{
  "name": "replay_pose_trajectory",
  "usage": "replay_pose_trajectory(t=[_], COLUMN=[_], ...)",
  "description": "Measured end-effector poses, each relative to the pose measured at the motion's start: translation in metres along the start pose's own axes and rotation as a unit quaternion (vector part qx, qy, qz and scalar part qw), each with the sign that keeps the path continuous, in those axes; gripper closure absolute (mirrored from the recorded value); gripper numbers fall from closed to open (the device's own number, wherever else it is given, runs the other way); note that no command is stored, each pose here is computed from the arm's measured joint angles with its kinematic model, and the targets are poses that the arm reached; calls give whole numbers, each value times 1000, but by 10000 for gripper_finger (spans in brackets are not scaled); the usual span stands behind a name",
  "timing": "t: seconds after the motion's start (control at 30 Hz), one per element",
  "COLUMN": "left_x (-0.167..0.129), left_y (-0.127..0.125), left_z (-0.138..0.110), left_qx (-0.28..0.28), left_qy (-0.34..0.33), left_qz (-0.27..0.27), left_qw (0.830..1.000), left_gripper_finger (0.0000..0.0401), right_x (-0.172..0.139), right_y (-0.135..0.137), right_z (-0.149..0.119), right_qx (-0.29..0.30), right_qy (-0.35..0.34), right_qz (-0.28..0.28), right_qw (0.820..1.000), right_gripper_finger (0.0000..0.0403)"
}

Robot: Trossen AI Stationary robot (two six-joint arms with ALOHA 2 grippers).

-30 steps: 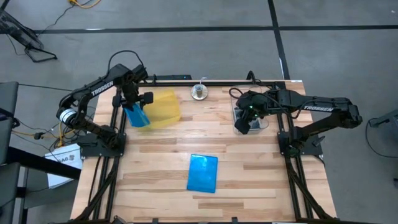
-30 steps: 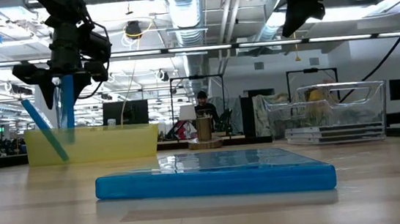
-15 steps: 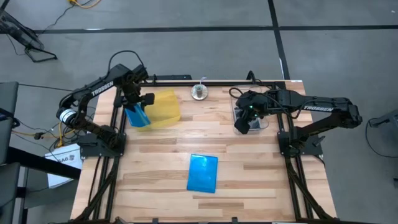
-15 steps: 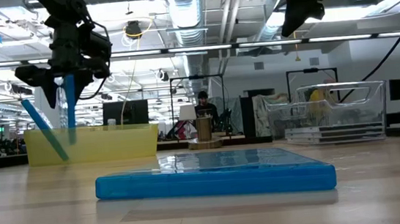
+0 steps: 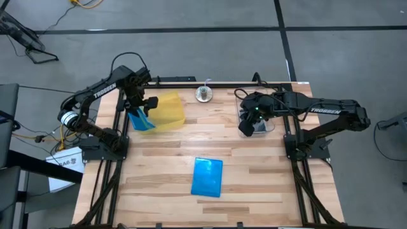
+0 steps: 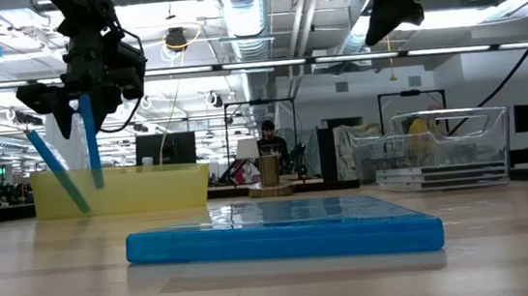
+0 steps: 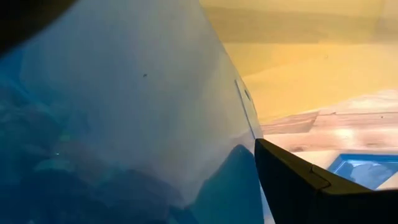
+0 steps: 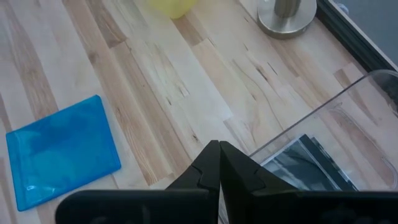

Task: Pick & place jewel cases by type
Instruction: Put the blue CD case into the yellow bin

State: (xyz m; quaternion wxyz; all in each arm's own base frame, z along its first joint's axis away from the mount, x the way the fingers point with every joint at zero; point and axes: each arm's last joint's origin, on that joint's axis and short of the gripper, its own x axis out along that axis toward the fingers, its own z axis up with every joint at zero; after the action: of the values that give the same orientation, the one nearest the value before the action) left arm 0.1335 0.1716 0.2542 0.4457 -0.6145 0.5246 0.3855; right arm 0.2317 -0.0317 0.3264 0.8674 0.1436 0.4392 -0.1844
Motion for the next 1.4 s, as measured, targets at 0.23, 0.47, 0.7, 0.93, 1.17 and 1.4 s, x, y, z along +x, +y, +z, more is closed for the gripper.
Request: replay_pose_trajectory(t=[0.23,0.47,0.7,0.93,1.17,1.4], left_x=[0,0,0,0,-1,1], left_y=[2,4,3,3,5,2], left_z=[1,1,1,1,3,0], left_qx=[-5,-24,-15,42,79,128], left_qy=[-23,-35,-28,-22,-51,-48], left_qz=[32,55,49,44,92,103], left_qw=[999,998,998,998,991,985], left_gripper_finger=[200,200,200,200,200,201], right_x=[0,0,0,0,0,0], right_y=[0,0,0,1,2,-3], right_z=[0,0,1,5,5,6], right_qx=[0,0,1,3,3,10], right_qy=[-2,-2,-7,-25,-27,-28], right_qz=[0,0,1,7,7,2], right_qw=[1000,1000,1000,1000,1000,1000], right_gripper_finger=[403,403,403,403,403,403])
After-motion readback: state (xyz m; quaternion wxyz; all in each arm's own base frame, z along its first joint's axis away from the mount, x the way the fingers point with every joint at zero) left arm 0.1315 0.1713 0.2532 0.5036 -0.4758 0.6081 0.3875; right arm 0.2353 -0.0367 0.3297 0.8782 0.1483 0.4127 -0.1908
